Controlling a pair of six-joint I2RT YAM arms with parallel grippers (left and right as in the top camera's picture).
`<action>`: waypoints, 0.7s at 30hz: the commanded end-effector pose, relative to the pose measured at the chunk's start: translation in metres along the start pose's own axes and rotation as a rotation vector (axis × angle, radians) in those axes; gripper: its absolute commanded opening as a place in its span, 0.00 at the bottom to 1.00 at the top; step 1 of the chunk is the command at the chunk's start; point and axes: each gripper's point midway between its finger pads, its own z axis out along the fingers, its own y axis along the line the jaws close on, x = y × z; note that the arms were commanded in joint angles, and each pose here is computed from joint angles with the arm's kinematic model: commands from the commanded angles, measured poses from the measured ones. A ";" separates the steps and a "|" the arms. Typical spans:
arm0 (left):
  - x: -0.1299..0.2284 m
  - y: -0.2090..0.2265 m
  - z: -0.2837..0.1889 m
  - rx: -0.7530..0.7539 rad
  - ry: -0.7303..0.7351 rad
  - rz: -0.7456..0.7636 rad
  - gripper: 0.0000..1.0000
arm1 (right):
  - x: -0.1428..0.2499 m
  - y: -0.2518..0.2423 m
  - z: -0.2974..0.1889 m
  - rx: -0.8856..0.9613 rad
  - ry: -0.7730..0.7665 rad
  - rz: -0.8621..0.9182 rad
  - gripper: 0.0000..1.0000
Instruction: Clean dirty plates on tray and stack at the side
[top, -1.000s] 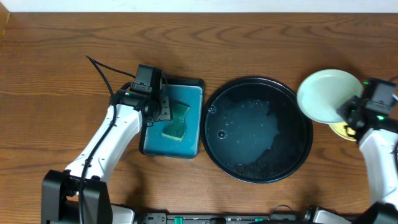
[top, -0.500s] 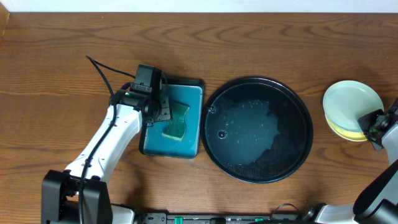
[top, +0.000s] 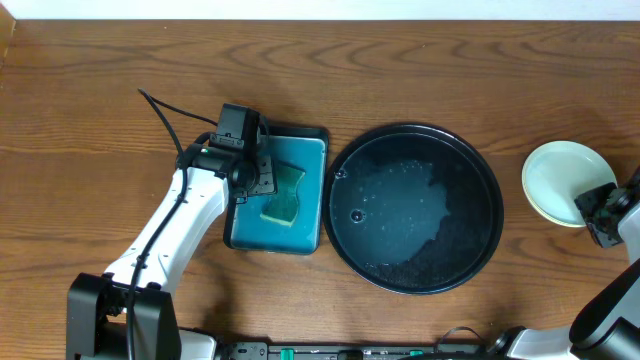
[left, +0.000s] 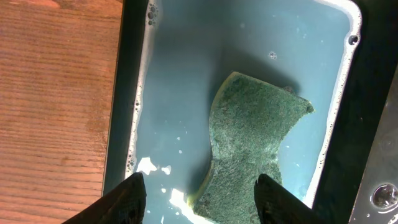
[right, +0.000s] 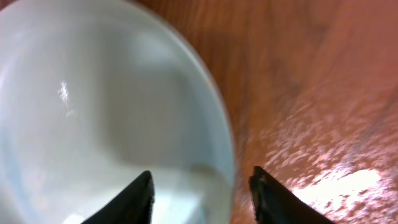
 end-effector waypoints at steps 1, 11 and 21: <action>0.002 0.005 0.001 -0.017 0.007 -0.003 0.57 | 0.007 0.040 -0.006 -0.229 0.070 -0.106 0.54; -0.018 0.021 -0.016 -0.027 -0.027 -0.067 0.66 | 0.064 0.120 -0.038 -0.521 0.189 -0.458 0.67; -0.033 0.034 -0.054 0.031 -0.090 -0.146 0.79 | 0.119 0.151 -0.065 -0.385 0.235 -0.830 0.93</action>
